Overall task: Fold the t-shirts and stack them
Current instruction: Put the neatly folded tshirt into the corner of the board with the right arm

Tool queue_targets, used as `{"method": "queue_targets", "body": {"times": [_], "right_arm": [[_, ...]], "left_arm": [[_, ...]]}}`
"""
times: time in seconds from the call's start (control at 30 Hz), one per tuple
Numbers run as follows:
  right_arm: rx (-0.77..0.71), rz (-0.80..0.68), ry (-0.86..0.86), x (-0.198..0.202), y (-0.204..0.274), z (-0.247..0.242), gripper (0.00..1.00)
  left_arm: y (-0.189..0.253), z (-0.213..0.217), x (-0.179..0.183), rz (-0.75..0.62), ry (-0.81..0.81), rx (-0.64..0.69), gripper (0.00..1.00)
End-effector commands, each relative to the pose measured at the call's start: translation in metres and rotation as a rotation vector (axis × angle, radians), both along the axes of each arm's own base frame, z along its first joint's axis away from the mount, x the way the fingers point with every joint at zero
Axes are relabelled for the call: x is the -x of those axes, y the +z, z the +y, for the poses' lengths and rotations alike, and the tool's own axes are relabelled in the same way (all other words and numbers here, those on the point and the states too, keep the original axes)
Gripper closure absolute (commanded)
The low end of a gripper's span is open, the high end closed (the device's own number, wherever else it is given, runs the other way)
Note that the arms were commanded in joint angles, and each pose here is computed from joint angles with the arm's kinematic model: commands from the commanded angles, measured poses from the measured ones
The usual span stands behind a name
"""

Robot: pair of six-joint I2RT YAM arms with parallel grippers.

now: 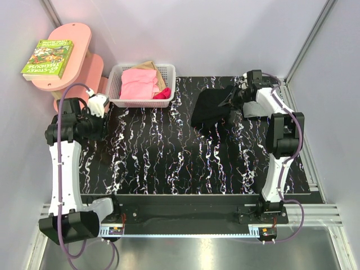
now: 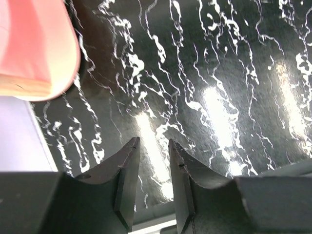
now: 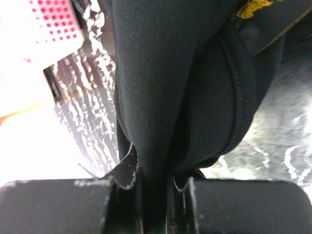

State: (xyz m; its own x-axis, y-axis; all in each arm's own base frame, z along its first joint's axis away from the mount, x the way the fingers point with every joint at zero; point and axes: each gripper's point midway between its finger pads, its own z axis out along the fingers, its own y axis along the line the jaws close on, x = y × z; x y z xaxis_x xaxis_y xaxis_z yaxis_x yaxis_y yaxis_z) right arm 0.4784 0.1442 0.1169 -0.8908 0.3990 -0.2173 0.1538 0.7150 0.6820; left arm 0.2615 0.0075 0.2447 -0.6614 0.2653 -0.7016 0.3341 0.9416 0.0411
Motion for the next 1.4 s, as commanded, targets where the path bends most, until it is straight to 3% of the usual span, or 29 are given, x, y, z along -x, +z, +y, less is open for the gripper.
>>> {"method": "queue_targets", "body": {"times": [0.0, 0.13, 0.17, 0.2, 0.43, 0.7, 1.17, 1.3, 1.37], "right_arm": [[0.042, 0.004, -0.026, -0.018, 0.000, -0.027, 1.00], [0.068, 0.009, -0.079, -0.043, -0.002, -0.056, 1.00], [0.098, -0.050, -0.086, -0.059, 0.016, -0.065, 1.00], [0.119, 0.007, -0.101, -0.057, 0.002, -0.077, 1.00], [0.133, -0.082, -0.134, -0.082, 0.044, -0.104, 1.00], [0.191, -0.064, -0.193, -0.077, 0.048, -0.139, 1.00], [0.224, 0.036, -0.510, -0.041, 0.057, -0.247, 1.00], [0.154, 0.007, -0.498, -0.043, 0.066, -0.247, 1.00], [0.042, -0.040, -0.441, -0.051, 0.078, -0.228, 1.00]], "left_arm": [[-0.002, -0.006, -0.002, -0.002, -0.040, 0.039, 0.65], [-0.003, -0.002, -0.003, 0.002, -0.033, 0.030, 0.65], [-0.003, -0.002, -0.003, 0.004, -0.034, 0.024, 0.65], [-0.003, 0.001, -0.003, 0.004, -0.027, 0.021, 0.65], [-0.009, 0.005, -0.009, 0.030, -0.029, 0.019, 0.64], [-0.007, 0.007, -0.018, 0.040, -0.033, 0.023, 0.64], [-0.016, 0.011, -0.021, 0.062, -0.024, 0.010, 0.64], [-0.019, 0.010, -0.020, 0.069, -0.025, 0.018, 0.64], [-0.020, 0.009, -0.020, 0.071, -0.025, 0.021, 0.64]]}}
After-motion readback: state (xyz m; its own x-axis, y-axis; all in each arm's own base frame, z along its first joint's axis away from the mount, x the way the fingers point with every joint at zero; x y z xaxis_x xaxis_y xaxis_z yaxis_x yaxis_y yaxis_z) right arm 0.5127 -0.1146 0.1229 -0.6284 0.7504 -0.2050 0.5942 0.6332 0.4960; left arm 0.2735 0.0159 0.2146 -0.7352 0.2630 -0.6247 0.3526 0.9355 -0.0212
